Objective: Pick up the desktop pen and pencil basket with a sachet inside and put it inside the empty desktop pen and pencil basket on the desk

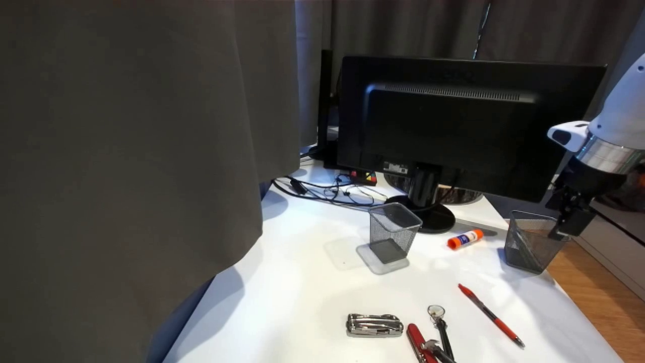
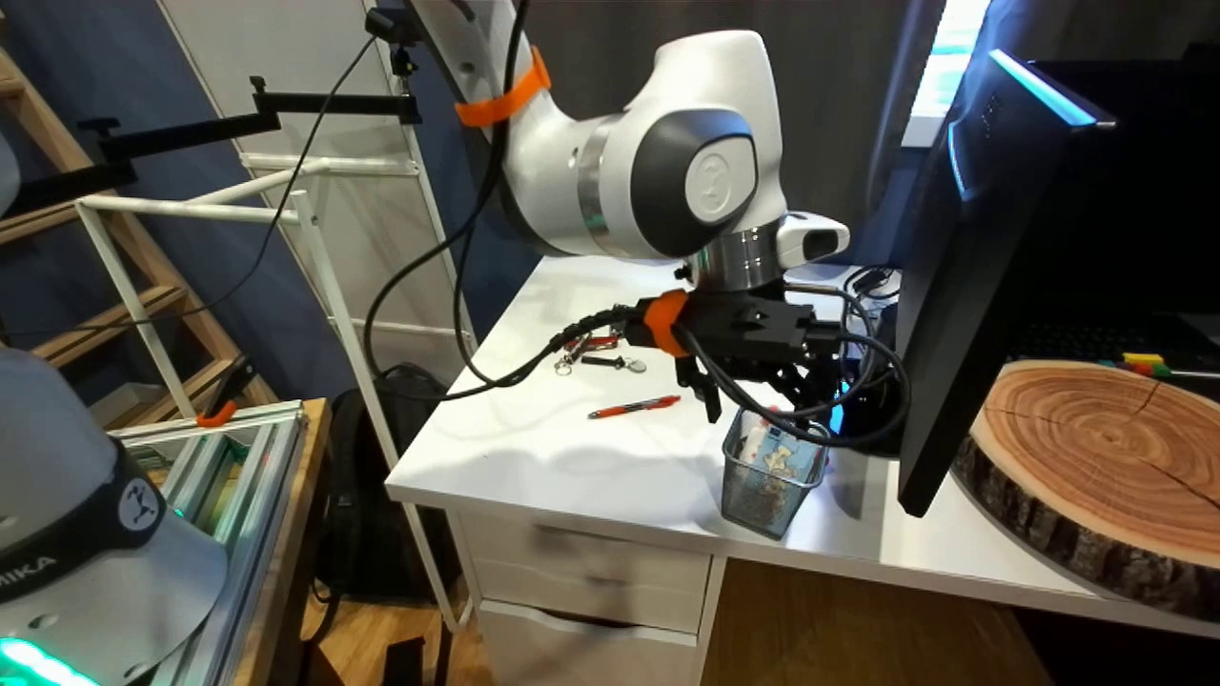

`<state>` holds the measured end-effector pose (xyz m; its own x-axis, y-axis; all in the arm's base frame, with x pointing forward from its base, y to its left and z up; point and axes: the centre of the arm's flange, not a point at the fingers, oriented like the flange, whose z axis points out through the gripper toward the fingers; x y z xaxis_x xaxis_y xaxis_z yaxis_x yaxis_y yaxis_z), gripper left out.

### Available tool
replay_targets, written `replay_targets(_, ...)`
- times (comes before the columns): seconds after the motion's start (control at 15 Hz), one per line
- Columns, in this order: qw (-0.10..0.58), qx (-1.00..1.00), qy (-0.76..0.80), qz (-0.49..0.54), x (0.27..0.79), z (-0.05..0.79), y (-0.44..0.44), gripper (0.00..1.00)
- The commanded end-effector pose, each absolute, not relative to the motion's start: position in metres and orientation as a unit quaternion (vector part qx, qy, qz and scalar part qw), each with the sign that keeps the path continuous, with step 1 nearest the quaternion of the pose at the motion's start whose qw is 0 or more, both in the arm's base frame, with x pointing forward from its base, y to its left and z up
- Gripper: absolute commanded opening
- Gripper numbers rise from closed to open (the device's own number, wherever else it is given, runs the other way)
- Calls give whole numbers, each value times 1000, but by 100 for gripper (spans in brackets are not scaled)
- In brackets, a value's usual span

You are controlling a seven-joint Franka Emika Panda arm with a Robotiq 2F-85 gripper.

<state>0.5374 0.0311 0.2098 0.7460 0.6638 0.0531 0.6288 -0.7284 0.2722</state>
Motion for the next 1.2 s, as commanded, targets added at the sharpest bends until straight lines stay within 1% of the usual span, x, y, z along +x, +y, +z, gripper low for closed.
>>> replay_targets(0.0, 88, 931, 345, 83, 550, 184, 38, 73)
replay_targets(0.13, 78, 932, 344, 80, 550, 174, 38, 56)
replay_targets(0.27, 75, 933, 343, 77, 551, 171, 39, 41)
replay_targets(0.6, 76, 928, 356, 82, 553, 194, 58, 8)
replay_targets(0.8, 56, 932, 349, 78, 553, 193, 65, 0)
replay_targets(0.93, 46, 936, 342, 71, 552, 194, 69, 4)
replay_targets(1.0, 46, 936, 341, 71, 551, 196, 70, 4)
replay_targets(1.13, 70, 927, 359, 84, 552, 222, 83, 4)
